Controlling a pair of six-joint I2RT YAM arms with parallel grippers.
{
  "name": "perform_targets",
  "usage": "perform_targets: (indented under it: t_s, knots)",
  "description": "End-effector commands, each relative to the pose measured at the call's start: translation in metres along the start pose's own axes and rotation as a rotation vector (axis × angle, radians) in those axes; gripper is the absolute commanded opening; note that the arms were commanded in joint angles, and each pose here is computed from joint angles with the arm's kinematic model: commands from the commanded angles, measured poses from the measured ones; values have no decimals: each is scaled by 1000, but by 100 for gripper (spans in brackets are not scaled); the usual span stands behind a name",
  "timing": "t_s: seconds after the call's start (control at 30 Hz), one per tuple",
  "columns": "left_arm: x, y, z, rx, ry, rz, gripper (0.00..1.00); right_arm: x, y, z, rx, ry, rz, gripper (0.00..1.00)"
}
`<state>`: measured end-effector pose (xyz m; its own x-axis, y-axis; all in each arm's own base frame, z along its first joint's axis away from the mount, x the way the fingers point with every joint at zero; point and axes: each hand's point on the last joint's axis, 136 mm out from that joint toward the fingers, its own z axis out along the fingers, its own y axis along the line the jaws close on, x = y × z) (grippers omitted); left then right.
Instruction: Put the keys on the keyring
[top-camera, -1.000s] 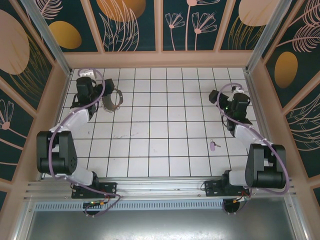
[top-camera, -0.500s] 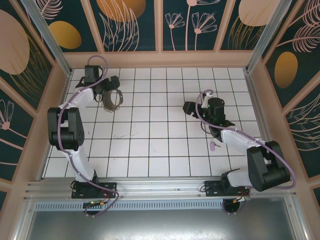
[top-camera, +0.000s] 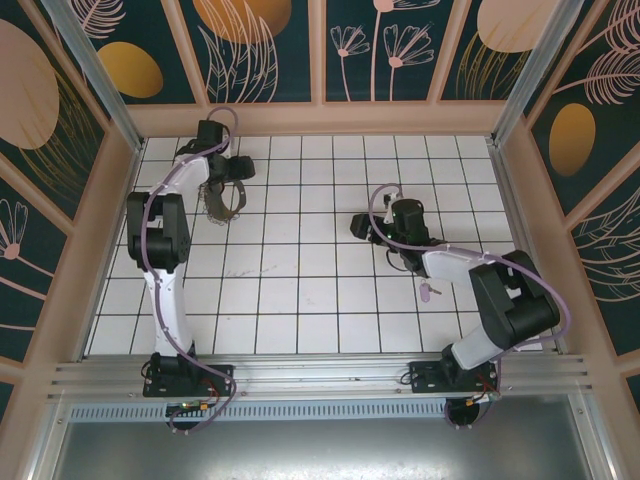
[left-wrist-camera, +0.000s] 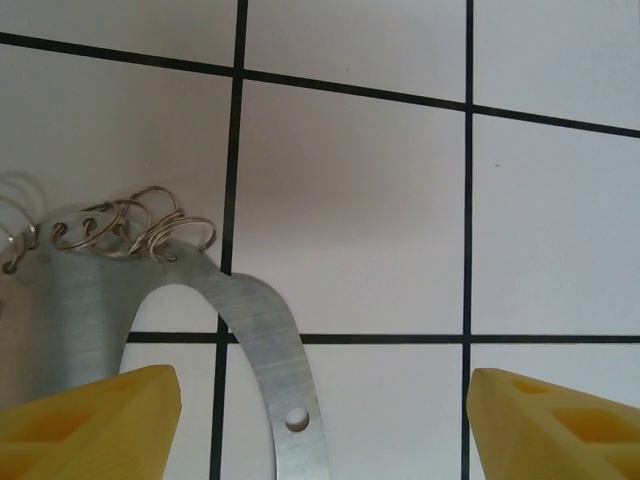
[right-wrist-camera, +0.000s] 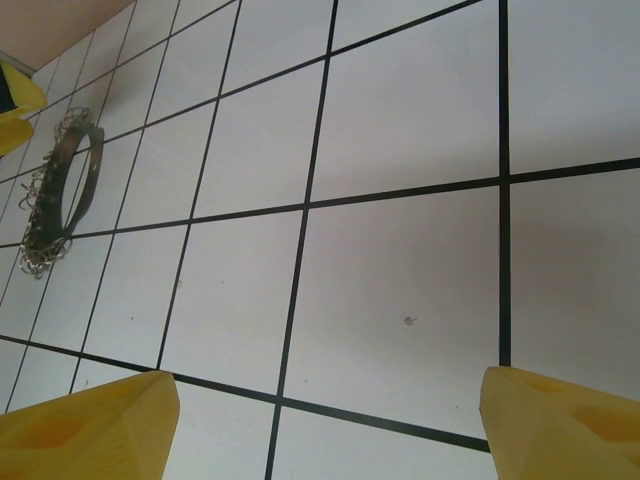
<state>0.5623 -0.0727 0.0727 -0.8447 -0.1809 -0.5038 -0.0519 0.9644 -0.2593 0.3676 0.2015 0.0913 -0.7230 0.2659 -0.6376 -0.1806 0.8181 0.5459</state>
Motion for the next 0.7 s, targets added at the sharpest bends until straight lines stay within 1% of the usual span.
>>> perform_targets:
  t_s: [0.0,0.2,0.33,0.5,0.67]
  knots:
    - [6,13,4,-75,43,14,72,-14,17,7,-55,-32,6,79]
    - [-3,20,13,-117,21,30,68,-13,19,10,-58,-26,2,78]
    - [-6,20,19,-115,16,37,66,-13,20,10,-57,-30,0,78]
    - [-10,21,25,-121,13,40,60,-12,19,11,-53,-26,-1,78]
    - [-11,22,29,-123,14,43,58,-11,18,10,-46,-26,-4,78]
